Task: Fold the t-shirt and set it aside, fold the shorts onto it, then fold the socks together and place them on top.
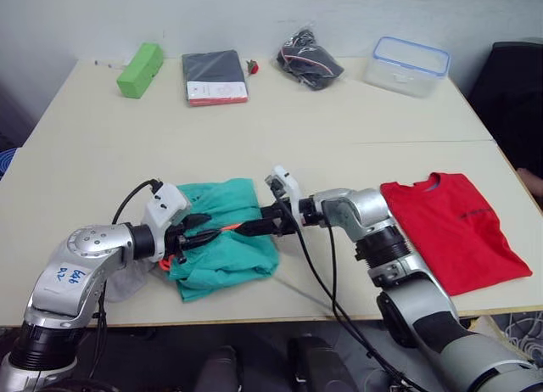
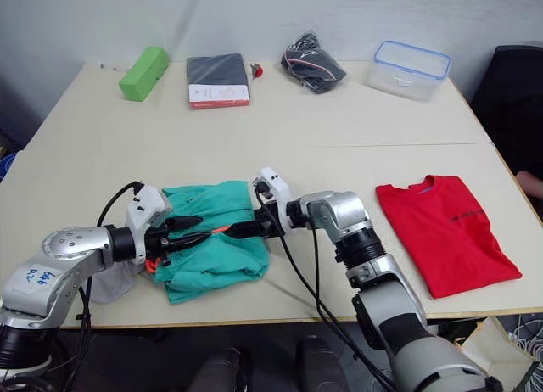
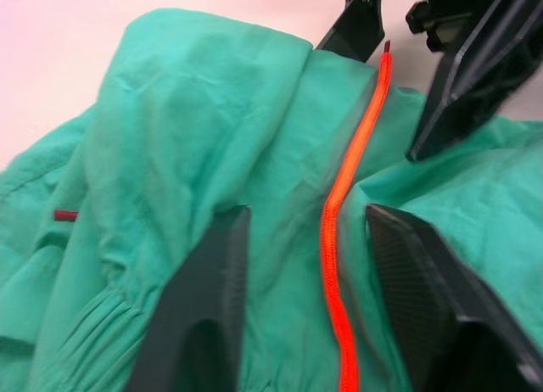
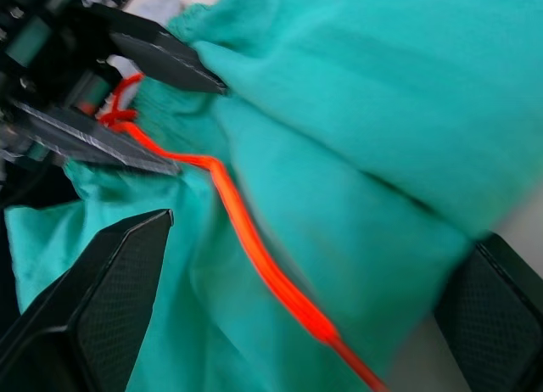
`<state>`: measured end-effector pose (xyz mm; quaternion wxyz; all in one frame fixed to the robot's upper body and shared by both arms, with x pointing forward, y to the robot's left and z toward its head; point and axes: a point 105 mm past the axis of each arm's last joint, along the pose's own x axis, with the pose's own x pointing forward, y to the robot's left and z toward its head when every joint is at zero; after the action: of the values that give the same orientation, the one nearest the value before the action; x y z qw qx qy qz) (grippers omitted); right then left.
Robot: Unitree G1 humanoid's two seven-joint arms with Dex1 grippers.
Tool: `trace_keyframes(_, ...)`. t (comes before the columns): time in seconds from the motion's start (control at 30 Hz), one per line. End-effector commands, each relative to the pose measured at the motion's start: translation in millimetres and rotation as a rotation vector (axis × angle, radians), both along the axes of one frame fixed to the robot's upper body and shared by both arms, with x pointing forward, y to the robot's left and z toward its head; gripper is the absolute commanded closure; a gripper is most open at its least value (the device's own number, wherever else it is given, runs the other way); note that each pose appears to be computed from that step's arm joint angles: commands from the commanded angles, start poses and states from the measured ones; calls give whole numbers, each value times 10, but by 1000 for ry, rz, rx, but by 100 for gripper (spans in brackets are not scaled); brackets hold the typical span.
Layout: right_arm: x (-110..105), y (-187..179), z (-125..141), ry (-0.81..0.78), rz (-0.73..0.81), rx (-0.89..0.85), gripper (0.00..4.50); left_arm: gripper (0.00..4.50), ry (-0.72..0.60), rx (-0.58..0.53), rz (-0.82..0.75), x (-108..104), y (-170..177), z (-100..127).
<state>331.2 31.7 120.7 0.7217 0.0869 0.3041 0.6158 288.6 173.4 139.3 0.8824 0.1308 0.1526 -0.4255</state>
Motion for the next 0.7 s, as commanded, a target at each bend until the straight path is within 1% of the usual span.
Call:
trace_keyframes(0.03,-65,113,-106,87,3,-14,0,98,-70,-33,-41,-60,-27,254)
trace_keyframes(0.13,1,93,-214,70,-40,-64,0,7,-37,-12,-58,-130,26,261)
trace_keyframes(0.17,18,82,-229,67,-50,-69,0,3,-33,-8,-55,-139,53,272)
trace_keyframes(0.2,28,70,-225,74,-56,-65,38,0,-33,-9,-51,-142,78,294)
trace_keyframes(0.27,34,27,-181,83,-60,-51,94,0,-35,-37,-53,-163,115,393)
trace_keyframes(0.37,40,-96,-98,62,-71,-45,192,0,-20,-91,-102,-254,99,542)
trace_keyframes(0.5,-16,-378,138,40,-82,-11,331,0,-14,-134,-178,-352,8,668)
trace_keyframes(0.53,-34,-480,214,30,-92,-5,349,0,-25,-143,-194,-354,-21,693)
trace_keyframes(0.57,-57,-584,284,19,-102,-2,390,0,-37,-151,-211,-357,-55,715)
trace_keyframes(0.63,-129,-801,399,-5,-110,-11,446,0,-66,-182,-260,-373,-151,766)
trace_keyframes(0.7,-213,-1080,539,-21,-132,-20,446,0,-97,-238,-338,-425,-288,837)
